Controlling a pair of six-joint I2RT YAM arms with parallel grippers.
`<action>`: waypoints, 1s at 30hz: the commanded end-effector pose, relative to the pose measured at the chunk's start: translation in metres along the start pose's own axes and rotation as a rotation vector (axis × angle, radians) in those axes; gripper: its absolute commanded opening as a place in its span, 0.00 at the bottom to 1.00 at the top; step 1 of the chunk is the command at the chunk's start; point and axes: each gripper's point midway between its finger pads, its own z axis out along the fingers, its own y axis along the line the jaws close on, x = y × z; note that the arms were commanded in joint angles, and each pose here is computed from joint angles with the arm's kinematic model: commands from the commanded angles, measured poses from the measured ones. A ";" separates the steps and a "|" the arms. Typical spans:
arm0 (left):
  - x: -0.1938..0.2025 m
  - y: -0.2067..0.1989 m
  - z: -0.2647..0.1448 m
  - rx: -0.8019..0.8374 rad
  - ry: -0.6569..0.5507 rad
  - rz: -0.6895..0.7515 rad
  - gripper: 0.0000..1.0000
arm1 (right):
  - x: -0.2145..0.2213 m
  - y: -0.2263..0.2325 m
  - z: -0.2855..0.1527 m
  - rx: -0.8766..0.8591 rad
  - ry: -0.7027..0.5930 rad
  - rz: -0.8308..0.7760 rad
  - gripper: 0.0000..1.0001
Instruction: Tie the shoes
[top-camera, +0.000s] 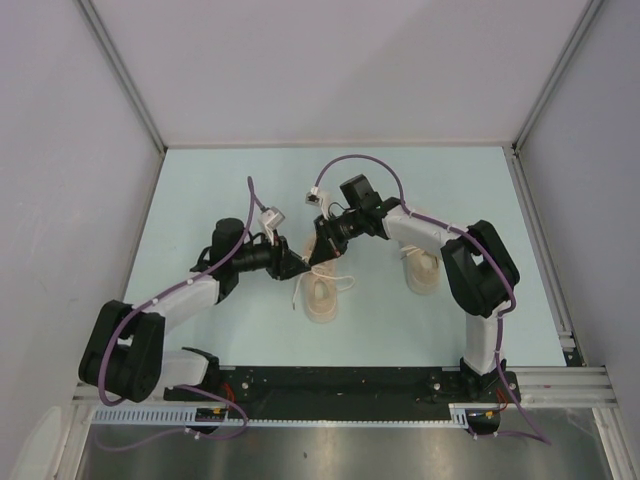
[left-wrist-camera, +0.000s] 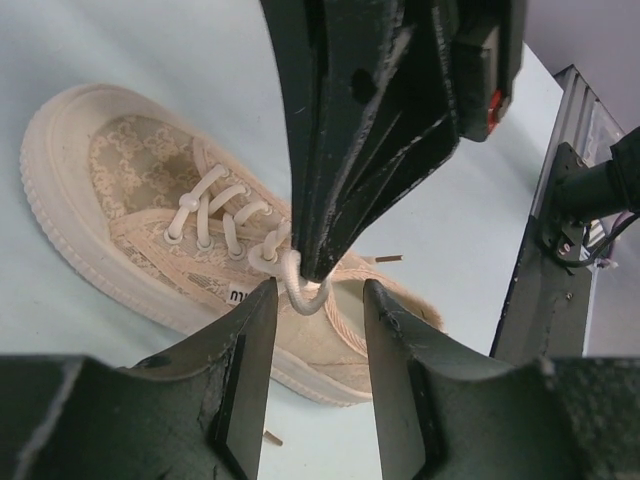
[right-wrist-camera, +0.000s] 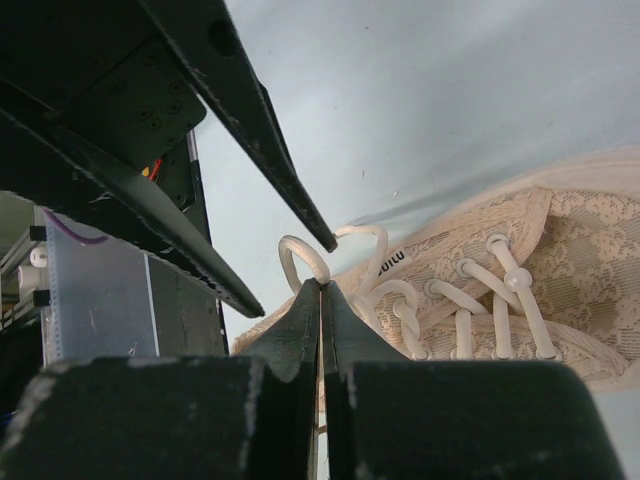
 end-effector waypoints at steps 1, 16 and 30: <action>-0.014 0.004 0.004 -0.012 -0.042 -0.038 0.44 | -0.015 0.012 -0.003 -0.018 -0.033 -0.051 0.00; -0.018 0.013 -0.006 -0.038 -0.071 -0.054 0.00 | -0.013 0.010 -0.005 -0.015 -0.024 -0.056 0.00; -0.009 0.033 -0.012 -0.126 -0.076 -0.075 0.00 | -0.008 0.002 -0.026 0.069 -0.004 -0.078 0.34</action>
